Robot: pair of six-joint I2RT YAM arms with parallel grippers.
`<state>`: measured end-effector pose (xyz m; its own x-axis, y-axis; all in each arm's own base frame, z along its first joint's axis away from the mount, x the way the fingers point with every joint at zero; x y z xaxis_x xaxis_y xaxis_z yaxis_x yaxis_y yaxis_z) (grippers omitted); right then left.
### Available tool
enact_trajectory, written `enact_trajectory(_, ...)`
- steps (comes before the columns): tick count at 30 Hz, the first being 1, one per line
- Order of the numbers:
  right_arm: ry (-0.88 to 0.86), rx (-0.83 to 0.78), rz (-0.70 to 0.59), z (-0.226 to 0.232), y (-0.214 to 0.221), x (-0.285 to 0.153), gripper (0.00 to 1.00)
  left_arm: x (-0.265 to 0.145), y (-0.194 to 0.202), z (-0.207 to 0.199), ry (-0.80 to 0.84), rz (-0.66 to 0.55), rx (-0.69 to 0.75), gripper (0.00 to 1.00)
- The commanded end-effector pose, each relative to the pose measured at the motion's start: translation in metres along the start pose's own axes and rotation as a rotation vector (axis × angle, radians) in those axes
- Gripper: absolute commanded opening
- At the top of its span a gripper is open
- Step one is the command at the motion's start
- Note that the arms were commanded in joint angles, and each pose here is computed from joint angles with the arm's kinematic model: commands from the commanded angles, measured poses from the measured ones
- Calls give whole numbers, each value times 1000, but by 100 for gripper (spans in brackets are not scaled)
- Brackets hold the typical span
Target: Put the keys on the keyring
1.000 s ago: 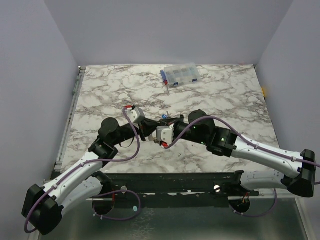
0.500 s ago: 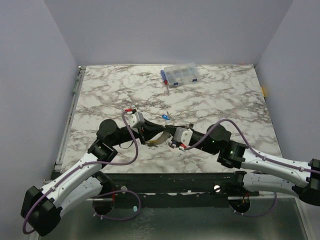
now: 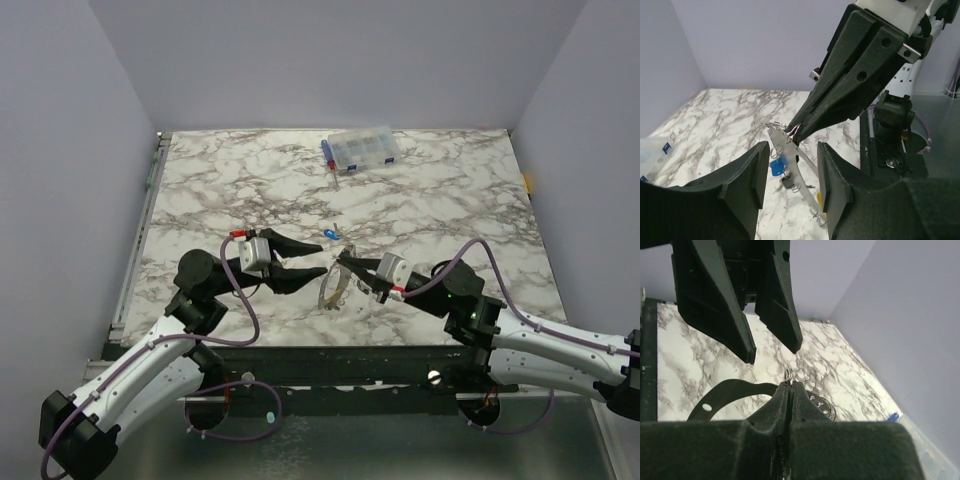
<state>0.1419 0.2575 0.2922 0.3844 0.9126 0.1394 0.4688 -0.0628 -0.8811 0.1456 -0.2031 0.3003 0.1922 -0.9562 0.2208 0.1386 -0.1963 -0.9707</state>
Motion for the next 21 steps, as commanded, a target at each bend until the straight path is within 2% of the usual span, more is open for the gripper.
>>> enact_trajectory(1,-11,44,-132,-4,-30,-7,1,-2,-10,-10,86,-34,78,47)
enact_trajectory(13,-195,153,-184,17,-46,-10,1,1,-10,-24,176,-55,94,38)
enact_trajectory(21,-176,209,-243,17,-52,-7,1,0,-7,-39,252,-71,123,36)
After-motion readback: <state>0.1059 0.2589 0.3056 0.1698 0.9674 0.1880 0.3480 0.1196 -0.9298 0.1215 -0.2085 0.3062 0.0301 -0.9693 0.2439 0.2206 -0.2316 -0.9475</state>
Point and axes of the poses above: each gripper's point midway between its finger pads, its own x axis out along the fingers, its own z axis along the line the jaws close on, y = z × x, the point moved 6 cm from there along -x, back along the fingers
